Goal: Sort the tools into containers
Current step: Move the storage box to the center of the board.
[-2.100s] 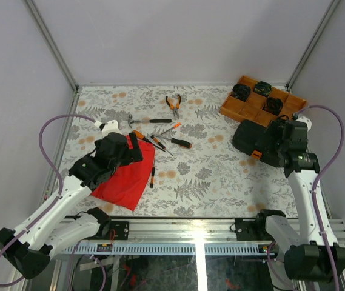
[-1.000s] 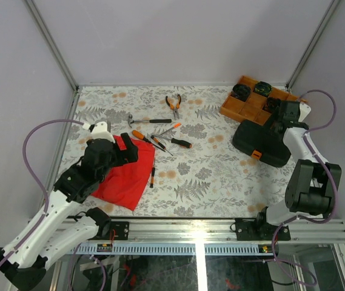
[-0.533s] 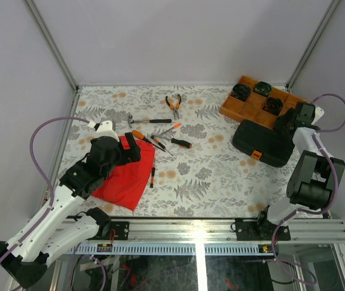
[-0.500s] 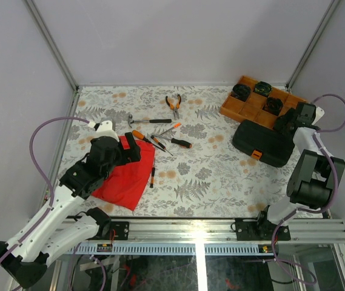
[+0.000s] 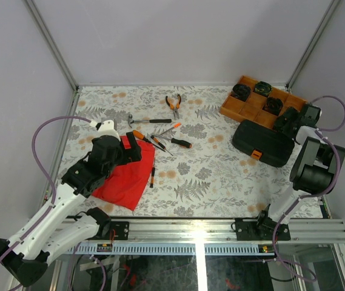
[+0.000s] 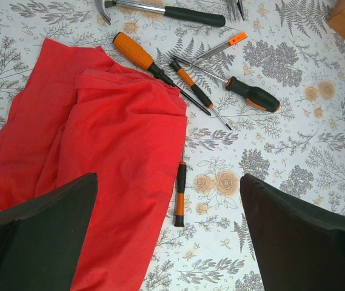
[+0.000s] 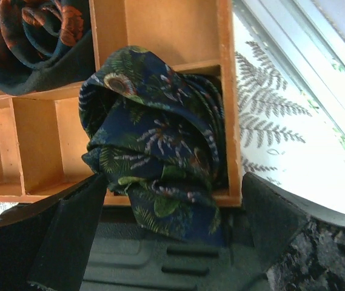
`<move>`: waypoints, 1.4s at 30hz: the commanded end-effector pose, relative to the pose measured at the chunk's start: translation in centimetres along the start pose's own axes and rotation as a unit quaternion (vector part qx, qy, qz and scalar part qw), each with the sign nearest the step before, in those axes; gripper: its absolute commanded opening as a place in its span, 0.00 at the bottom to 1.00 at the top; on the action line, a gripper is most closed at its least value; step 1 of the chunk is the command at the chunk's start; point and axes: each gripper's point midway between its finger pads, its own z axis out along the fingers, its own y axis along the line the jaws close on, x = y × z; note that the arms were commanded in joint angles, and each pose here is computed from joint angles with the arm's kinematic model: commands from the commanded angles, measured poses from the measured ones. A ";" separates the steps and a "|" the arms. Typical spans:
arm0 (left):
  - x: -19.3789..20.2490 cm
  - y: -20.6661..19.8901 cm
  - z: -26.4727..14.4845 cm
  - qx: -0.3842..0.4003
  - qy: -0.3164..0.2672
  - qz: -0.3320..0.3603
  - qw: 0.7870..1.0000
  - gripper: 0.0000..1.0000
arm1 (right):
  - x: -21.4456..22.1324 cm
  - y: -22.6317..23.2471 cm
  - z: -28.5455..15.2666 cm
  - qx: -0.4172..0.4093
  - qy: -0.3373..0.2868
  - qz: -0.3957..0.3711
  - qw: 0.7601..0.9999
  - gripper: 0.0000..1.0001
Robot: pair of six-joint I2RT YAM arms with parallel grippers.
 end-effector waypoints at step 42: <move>-1.3 0.2 0.1 -0.010 -0.025 -0.005 1.000 1.00 | 7.6 12.1 -12.1 -0.176 0.033 -0.137 0.974 0.99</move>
